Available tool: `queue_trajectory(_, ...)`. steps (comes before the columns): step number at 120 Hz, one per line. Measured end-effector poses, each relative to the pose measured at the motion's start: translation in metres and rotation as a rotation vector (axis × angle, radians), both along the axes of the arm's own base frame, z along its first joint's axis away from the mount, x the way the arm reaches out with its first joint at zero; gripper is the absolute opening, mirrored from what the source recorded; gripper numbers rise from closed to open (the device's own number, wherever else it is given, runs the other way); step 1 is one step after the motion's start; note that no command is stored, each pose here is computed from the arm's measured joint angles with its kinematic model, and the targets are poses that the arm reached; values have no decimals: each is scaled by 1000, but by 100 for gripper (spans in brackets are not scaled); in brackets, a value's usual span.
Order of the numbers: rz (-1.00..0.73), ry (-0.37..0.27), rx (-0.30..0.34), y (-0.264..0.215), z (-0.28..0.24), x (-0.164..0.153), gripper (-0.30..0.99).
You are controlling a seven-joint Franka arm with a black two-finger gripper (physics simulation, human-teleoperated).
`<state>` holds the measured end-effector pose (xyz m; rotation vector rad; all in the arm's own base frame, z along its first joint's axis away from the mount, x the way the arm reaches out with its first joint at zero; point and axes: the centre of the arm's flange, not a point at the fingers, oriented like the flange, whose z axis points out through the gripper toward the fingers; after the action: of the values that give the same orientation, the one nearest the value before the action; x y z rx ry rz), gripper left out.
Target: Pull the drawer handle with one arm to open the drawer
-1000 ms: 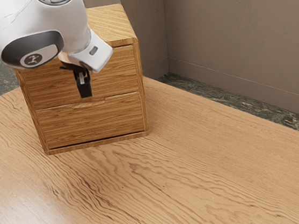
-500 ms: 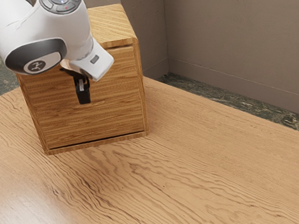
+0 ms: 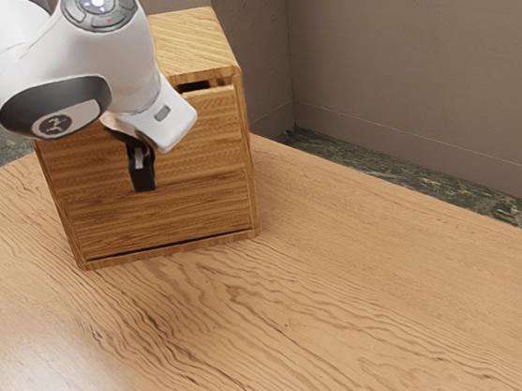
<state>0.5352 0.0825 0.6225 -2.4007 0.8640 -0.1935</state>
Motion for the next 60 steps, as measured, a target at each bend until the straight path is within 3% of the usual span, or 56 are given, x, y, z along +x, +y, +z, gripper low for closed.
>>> queue_trajectory(60, -47, -13, 6, -37, 1, -28, 67)
